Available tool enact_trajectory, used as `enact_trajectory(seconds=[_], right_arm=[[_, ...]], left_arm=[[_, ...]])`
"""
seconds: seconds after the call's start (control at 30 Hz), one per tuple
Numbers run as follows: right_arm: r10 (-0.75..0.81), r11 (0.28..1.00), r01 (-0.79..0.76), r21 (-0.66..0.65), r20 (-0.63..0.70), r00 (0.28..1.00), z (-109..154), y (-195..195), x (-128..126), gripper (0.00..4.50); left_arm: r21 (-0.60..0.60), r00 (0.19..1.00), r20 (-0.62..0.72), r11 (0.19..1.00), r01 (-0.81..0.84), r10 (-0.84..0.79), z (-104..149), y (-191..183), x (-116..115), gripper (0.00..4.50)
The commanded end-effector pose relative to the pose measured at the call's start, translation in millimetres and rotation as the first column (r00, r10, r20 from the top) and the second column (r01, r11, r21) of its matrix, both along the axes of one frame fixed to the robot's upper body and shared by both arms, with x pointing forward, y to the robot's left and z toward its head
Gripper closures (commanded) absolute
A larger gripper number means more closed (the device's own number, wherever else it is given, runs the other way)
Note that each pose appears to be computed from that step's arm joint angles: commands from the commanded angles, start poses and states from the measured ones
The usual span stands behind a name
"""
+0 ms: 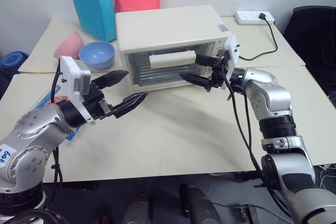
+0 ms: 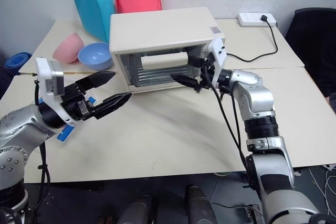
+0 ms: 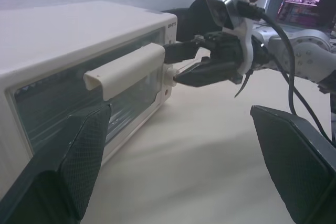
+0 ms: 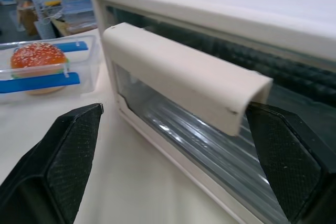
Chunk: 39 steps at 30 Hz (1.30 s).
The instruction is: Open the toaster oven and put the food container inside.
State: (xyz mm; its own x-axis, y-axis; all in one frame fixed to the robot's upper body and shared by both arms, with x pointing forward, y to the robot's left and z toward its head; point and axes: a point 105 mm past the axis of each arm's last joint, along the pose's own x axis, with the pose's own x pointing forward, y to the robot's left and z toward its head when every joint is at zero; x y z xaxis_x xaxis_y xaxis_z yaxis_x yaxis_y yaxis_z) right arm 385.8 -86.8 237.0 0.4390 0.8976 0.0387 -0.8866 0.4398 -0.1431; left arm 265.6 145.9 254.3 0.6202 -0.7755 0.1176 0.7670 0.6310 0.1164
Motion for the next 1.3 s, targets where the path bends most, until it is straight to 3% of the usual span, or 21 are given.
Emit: enact_trajectory(seconds=[0.03, 0.27, 0.4, 0.5, 0.6, 0.83, 1.1, 1.3], right_arm=[[0.044, 0.999, -0.044, 0.006, 0.073, 0.996, 15.4, 6.8, -7.7, 0.05], [0.137, 0.989, -0.142, 0.034, 0.111, 0.984, 21.9, 9.8, -30.1, 0.05], [0.206, 0.977, -0.211, 0.041, 0.101, 0.973, 11.1, 9.0, -52.7, 0.05], [0.224, 0.973, -0.227, 0.032, 0.095, 0.97, 2.5, 10.5, -60.4, 0.0], [0.218, 0.975, -0.221, 0.03, 0.084, 0.972, -4.6, 11.5, -61.4, 0.0], [0.184, 0.981, -0.188, 0.039, 0.081, 0.98, -10.1, 13.1, -57.7, 0.0], [0.157, 0.986, -0.161, 0.047, 0.079, 0.984, -12.6, 8.6, -59.1, 0.0], [0.005, 0.999, -0.002, -0.042, 0.051, 0.999, -30.7, -20.1, -53.3, 0.0]], left_arm=[[-0.002, 0.997, 0.068, 1.0, -0.022, 0.022, 14.9, 2.3, 0.0, 0.0], [-0.002, 0.995, 0.076, 0.998, -0.066, 0.066, 15.1, 7.4, 11.1, 0.0], [-0.087, 0.979, 0.101, 0.982, -0.169, 0.178, 37.5, 19.1, 37.5, 0.0], [-0.049, 0.971, 0.131, 0.979, -0.197, 0.202, 44.3, 14.9, 52.5, 0.59], [0.007, 0.967, 0.149, 0.977, -0.211, 0.208, 45.1, 5.4, 69.4, 1.46], [0.213, 0.972, 0.16, 0.956, -0.203, 0.171, 20.7, -9.6, 90.9, 3.58], [0.34, 0.979, 0.154, 0.923, -0.179, 0.133, -1.2, -9.4, 91.2, 3.58], [0.381, 0.991, 0.123, 0.919, -0.101, 0.058, -13.2, -14.9, 76.3, 3.58]])
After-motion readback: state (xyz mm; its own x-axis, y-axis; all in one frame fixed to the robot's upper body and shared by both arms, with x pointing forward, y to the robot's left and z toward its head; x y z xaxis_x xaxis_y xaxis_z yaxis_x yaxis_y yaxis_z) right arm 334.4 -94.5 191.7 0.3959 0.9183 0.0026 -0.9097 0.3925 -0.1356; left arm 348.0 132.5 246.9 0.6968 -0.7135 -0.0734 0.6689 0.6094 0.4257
